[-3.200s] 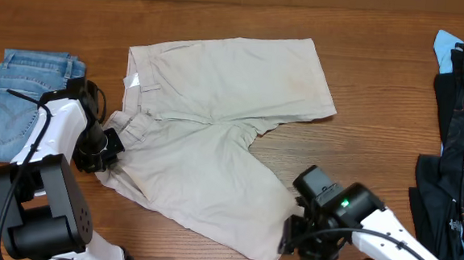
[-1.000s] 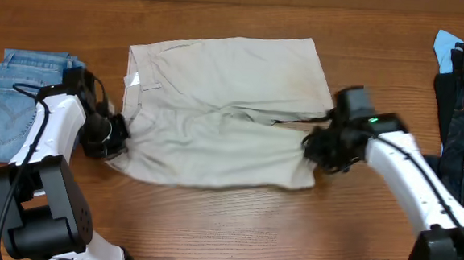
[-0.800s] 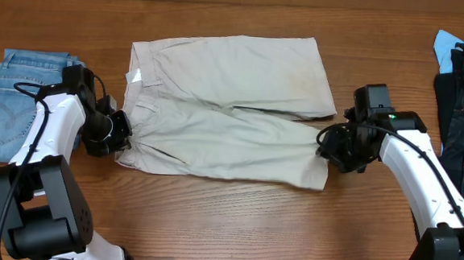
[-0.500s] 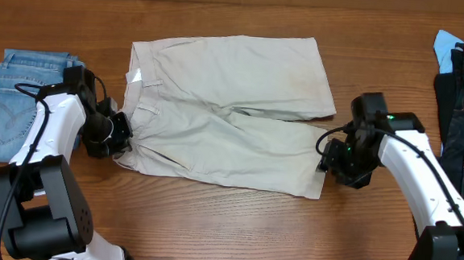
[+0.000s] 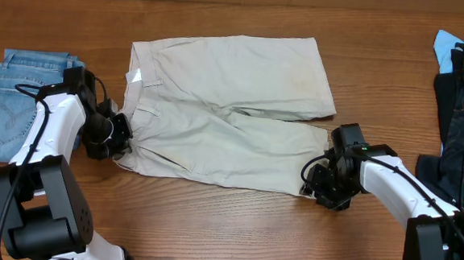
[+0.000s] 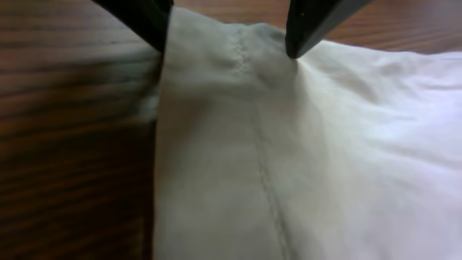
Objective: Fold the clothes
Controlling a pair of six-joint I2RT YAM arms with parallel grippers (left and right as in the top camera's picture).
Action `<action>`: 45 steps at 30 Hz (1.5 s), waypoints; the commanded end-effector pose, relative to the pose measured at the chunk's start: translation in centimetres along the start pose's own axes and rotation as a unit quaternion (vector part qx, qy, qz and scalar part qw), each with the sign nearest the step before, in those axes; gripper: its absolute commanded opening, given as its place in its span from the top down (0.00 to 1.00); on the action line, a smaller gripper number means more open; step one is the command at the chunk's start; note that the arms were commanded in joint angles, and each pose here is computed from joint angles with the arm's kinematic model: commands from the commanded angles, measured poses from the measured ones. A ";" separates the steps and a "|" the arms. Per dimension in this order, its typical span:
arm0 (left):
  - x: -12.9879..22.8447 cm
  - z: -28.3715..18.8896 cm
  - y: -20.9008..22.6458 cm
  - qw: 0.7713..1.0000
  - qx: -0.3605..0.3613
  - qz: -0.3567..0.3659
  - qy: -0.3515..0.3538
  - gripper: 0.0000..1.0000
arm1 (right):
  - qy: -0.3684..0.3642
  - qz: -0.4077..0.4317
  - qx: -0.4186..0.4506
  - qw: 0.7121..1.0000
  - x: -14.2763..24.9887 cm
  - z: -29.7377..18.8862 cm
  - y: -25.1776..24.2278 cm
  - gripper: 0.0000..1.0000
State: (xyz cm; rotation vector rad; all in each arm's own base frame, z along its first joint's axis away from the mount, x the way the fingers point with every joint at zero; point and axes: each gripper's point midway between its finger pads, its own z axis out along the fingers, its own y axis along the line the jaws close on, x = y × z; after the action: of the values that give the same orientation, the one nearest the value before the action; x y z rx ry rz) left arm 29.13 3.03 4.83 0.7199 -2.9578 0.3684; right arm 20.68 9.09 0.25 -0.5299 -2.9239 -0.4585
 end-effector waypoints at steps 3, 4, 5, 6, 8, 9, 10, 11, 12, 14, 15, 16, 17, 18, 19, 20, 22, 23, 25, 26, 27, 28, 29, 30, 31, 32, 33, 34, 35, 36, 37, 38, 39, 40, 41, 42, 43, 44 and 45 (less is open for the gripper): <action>-0.4 -0.9 -0.6 1.000 0.009 0.018 -0.012 0.93 | -0.014 0.012 0.013 1.000 -0.4 0.5 -0.6 0.85; -0.4 -0.9 -0.6 1.000 0.009 0.018 -0.012 0.93 | -0.014 0.012 0.014 1.000 -0.4 0.5 -0.7 0.96; -0.4 -0.9 -0.6 1.000 0.009 0.018 -0.012 0.93 | -0.015 0.013 0.016 1.000 -0.4 0.5 -0.8 0.96; -0.3 -0.9 -0.6 1.000 0.008 0.018 -0.010 0.93 | -0.015 0.013 0.016 1.000 -0.4 0.4 -0.8 0.96; 0.0 -0.9 -0.5 1.000 0.007 0.016 -0.003 0.93 | -0.013 0.014 0.017 1.000 -0.3 0.1 -0.7 0.96; 0.4 -0.9 -0.4 1.000 0.005 0.014 0.005 0.93 | -0.014 0.014 0.016 1.000 -0.4 -0.2 -0.6 0.96; 0.9 -0.9 -0.4 1.000 0.004 0.012 0.015 0.92 | -0.017 0.013 0.015 1.000 -0.4 -0.8 -0.3 0.96; 1.4 -0.9 -0.3 1.000 0.002 0.009 0.025 0.92 | -0.020 0.012 0.013 1.000 -0.5 -1.4 -0.1 0.96; 2.3 -1.0 -0.1 0.999 -0.001 0.012 0.043 0.91 | -0.027 0.009 0.010 1.000 -0.5 -2.5 0.4 0.96; 3.0 -1.0 0.1 0.998 -0.005 0.015 0.057 0.91 | -0.044 0.002 0.004 0.999 -0.8 -4.4 1.2 0.96; 3.2 -1.1 0.2 0.998 -0.006 0.019 0.062 0.91 | -0.050 -0.001 0.000 0.999 -0.8 -5.2 1.5 0.96; 3.5 -1.1 0.2 0.998 -0.007 0.020 0.066 0.91 | -0.060 -0.005 -0.005 0.998 -0.8 -6.5 2.0 0.96; 3.6 -1.1 0.2 0.997 -0.007 0.020 0.068 0.91 | -0.068 -0.007 -0.010 0.998 -0.7 -7.6 2.4 0.96; 3.6 -1.1 0.3 0.997 -0.008 0.020 0.070 0.91 | -0.077 -0.011 -0.015 0.997 -0.5 -8.7 2.7 0.96; 3.6 -1.1 0.3 0.997 -0.007 0.022 0.070 0.91 | -0.081 -0.012 -0.017 0.997 -0.4 -9.2 2.9 0.96; 3.7 -1.1 0.3 0.997 -0.007 0.028 0.072 0.90 | -0.090 -0.015 -0.023 0.996 -0.1 -10.4 3.1 0.96; 3.9 -1.3 0.3 0.996 -0.007 0.037 0.075 0.92 | -0.100 -0.018 -0.025 0.995 0.2 -11.3 3.2 0.96; 4.0 -1.4 0.3 0.996 -0.007 0.042 0.074 0.93 | -0.104 -0.018 -0.023 0.994 0.3 -11.6 3.1 0.96; 4.0 -2.0 0.2 0.997 -0.007 0.049 0.061 0.94 | -0.110 -0.015 -0.013 0.994 0.7 -12.1 2.6 0.96; 3.8 -2.4 0.2 0.997 -0.009 0.051 0.050 0.93 | -0.112 -0.014 -0.007 0.994 0.8 -12.3 2.3 0.96; 3.7 -2.9 0.3 0.998 -0.014 0.054 0.037 0.93 | -0.113 -0.013 -0.003 0.994 1.0 -12.3 2.2 0.96; 3.7 -3.3 0.4 0.998 -0.019 0.056 0.027 0.90 | -0.113 -0.013 0.000 0.993 1.1 -12.4 2.0 0.96; 3.6 -3.9 0.6 0.998 -0.027 0.059 0.014 0.83 | -0.114 -0.012 0.002 0.993 1.1 -12.4 1.9 0.96; 3.6 -4.5 0.8 0.998 -0.033 0.061 0.002 0.78 | -0.114 -0.012 0.004 0.993 1.2 -12.4 1.8 0.96; 3.7 -5.0 0.7 0.997 -0.033 0.063 -0.007 0.63 | -0.114 -0.012 0.004 0.993 1.1 -12.4 1.8 0.96; 4.2 -5.4 0.7 0.998 -0.032 0.057 -0.008 0.02 | -0.114 -0.012 0.004 0.993 1.1 -12.4 1.8 0.96; 4.7 -5.6 0.8 0.998 -0.033 0.049 -0.003 0.00 | -0.114 -0.012 0.004 0.993 1.1 -12.4 1.8 0.96; 5.2 -5.7 0.9 0.999 -0.035 0.035 0.006 0.00 | -0.114 -0.012 0.004 0.993 1.1 -12.4 1.8 0.96; 5.5 -5.7 1.0 0.999 -0.036 0.021 0.012 0.00 | -0.114 -0.012 0.004 0.993 1.1 -12.4 1.8 0.96; 6.1 -5.7 1.0 0.999 -0.036 -0.018 0.023 0.00 | -0.114 -0.012 0.005 0.993 1.1 -12.4 1.8 0.96; 6.2 -5.7 1.0 0.998 -0.036 -0.033 0.026 0.00 | -0.115 -0.012 0.007 0.993 1.1 -12.5 1.7 0.96; 6.5 -5.6 0.9 0.997 -0.035 -0.055 0.030 0.00 | -0.117 -0.011 0.010 0.993 1.0 -12.5 1.6 0.96; 6.7 -5.4 0.6 0.996 -0.025 -0.072 0.035 0.00 | -0.118 -0.011 0.012 0.993 1.0 -12.5 1.5 0.96; 7.0 -5.1 0.2 0.996 -0.011 -0.082 0.044 0.00 | -0.118 -0.011 0.012 0.993 1.0 -12.5 1.5 0.96; 7.4 -4.3 0.1 0.994 -0.005 -0.096 0.052 0.00 | -0.118 -0.011 0.012 0.993 1.0 -12.5 1.5 0.96; 7.4 -3.8 0.4 0.993 -0.008 -0.106 0.052 0.00 | -0.118 -0.011 0.012 0.993 1.0 -12.5 1.5 0.96; 7.5 -3.2 0.5 0.992 -0.008 -0.115 0.053 0.00 | -0.118 -0.011 0.012 0.993 1.0 -12.5 1.5 0.96; 7.7 -2.3 0.8 0.990 -0.009 -0.128 0.054 0.00 | -0.118 -0.011 0.012 0.993 1.0 -12.5 1.5 0.96; 7.9 -1.6 1.0 0.989 -0.010 -0.138 0.055 0.00 | -0.119 -0.011 0.012 0.993 1.0 -12.5 1.5 0.96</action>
State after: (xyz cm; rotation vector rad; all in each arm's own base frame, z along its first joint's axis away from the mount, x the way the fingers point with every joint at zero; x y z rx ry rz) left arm 23.03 1.65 9.01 0.9042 -2.8121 0.3302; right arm 20.58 7.10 11.63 -0.5715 -3.1137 -0.3911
